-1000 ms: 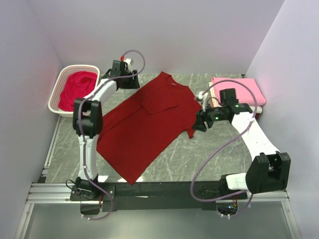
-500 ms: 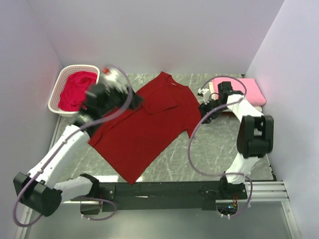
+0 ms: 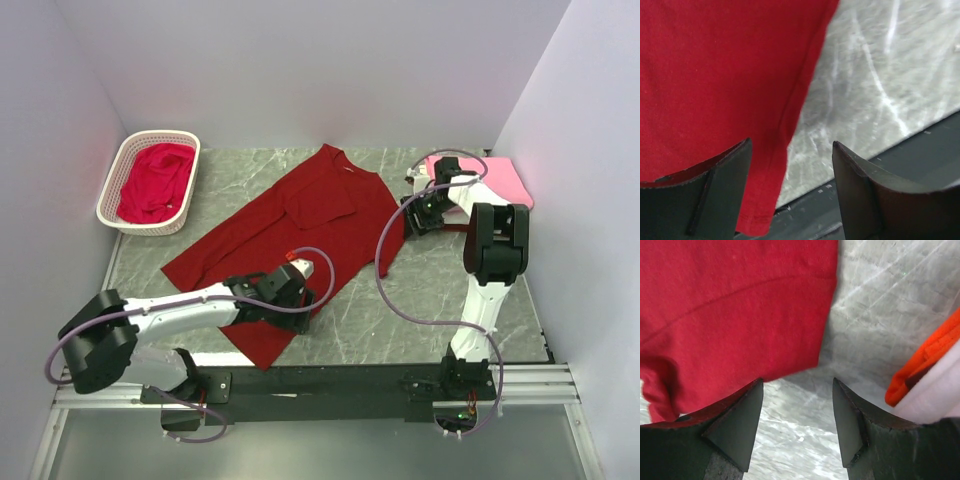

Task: Fold and stack the t-shirts
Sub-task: Fold the tshirt

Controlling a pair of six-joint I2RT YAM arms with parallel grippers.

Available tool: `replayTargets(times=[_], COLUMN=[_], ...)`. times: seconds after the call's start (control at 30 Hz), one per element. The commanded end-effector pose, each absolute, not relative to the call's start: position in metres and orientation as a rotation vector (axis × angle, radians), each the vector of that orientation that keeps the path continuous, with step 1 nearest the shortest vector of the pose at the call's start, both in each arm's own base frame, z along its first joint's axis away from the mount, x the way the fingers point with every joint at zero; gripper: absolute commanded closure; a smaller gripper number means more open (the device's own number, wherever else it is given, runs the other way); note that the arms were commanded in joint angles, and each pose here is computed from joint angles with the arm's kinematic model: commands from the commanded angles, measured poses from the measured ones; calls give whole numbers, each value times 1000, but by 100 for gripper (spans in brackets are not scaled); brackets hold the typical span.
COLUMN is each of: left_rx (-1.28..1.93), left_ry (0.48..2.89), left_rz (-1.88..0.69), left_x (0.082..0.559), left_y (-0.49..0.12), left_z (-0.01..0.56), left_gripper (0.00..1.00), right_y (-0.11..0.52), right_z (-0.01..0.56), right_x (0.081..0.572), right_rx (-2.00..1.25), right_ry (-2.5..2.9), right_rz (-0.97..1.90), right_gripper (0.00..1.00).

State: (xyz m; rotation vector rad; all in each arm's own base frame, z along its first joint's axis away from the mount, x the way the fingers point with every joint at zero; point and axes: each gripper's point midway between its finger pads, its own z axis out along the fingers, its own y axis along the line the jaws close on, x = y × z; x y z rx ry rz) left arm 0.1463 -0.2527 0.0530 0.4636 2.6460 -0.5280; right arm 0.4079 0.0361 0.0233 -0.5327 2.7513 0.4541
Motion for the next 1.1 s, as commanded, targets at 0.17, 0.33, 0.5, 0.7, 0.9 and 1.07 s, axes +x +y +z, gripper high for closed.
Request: replayTargets(times=[0.17,0.33,0.5,0.7,0.9,1.07], left_rx=[391,322,266,230,215,231], left_ry=[2559,2468,2374,2332,2331,2331], left_rz=[-411,-436,-501,-518,-531,-557], left_x=[158,165,168,170,166,161], left_y=[-252,-243,-237,-231,-226,-224], left_z=[58,83,113,127,126,117], left_gripper=[28,28,28,28,28,27], right_y=[57,70,113,232,256,196], right_z=[21,56,102,131,125,134], right_x=[413,417,427,460,450,447], right_rx=[-472,-521,-610,-728,-818,-811], right_ry=[2779,2713,2631,2537,2544,2490], right_rz=[535,530,553,614,589,516], right_gripper=[53,87,100,77,59,54])
